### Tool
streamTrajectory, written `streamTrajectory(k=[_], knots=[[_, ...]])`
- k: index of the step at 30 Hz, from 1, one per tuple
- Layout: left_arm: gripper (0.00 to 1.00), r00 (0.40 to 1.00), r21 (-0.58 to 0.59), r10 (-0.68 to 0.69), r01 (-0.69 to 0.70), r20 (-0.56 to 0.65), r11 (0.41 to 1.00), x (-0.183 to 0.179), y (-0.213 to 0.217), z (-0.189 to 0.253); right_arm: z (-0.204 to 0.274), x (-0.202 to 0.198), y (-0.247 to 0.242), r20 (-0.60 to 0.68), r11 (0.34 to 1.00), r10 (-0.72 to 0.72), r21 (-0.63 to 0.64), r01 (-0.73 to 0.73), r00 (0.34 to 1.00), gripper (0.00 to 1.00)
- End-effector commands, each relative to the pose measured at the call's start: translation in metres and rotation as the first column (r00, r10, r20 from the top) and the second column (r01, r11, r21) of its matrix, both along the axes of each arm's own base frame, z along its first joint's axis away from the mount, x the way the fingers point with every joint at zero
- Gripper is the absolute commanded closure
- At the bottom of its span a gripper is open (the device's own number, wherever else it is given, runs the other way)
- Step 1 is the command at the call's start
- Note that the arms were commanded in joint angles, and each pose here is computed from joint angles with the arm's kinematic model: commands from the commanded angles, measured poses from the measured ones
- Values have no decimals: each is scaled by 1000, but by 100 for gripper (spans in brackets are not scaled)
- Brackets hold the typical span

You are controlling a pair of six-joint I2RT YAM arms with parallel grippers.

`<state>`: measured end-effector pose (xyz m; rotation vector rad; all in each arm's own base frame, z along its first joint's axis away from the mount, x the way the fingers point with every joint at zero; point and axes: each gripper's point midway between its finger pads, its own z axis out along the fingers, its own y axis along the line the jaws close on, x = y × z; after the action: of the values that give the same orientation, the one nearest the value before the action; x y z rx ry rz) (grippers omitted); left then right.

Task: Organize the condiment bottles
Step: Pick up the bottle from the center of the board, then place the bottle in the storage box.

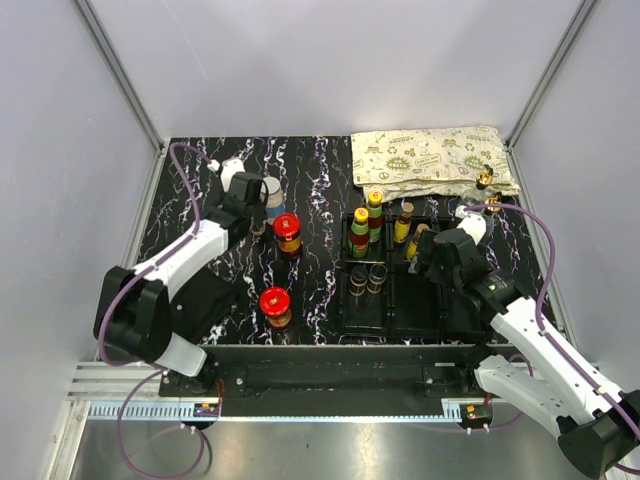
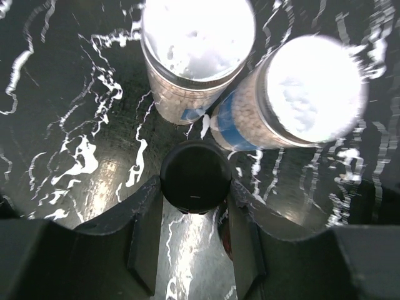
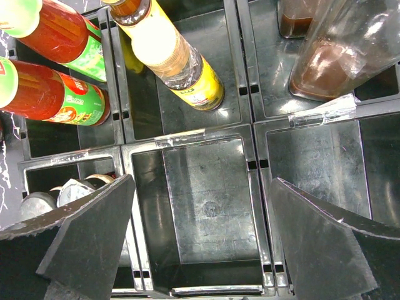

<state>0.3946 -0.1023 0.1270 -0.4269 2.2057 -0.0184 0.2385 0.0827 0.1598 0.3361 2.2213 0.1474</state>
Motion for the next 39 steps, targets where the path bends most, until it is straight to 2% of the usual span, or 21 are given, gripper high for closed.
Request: streamTrajectory(k=[1,7,13,17,19,22,25,30,35,39], knots=[[100,988,-34,20,-15,154,999,-5,2,60,18,10,-3,68,999,-36,10,35,997,0],[100,973,-7,-23,25,229,1000,-32,-1,105,21,8,-2,79,999,-31,28,29,996,0],[100,915,46,-187,183,359,982,-67,-40,169,22,7,-1,84,999,-25,41,22,996,0],[100,847,48,-366,377,386,925,-88,-80,192,25,6,0,91,998,-24,52,20,996,0],[100,797,56,-459,477,393,877,-98,-99,200,26,5,-1,97,998,-24,54,19,995,0],[100,687,86,-614,636,389,767,-118,-133,204,27,4,-2,101,998,-25,53,20,995,0],[100,551,135,-747,764,371,631,-142,-169,201,27,4,-2,102,998,-26,52,21,994,0],[100,377,175,-870,879,317,444,-173,-213,182,26,4,-3,97,999,-29,45,24,995,0],[100,218,193,-931,940,292,281,-205,-246,166,27,4,-5,101,999,-31,38,28,994,0],[100,-14,206,-962,978,274,45,-249,-264,156,27,5,-5,98,999,-32,31,29,995,0]])
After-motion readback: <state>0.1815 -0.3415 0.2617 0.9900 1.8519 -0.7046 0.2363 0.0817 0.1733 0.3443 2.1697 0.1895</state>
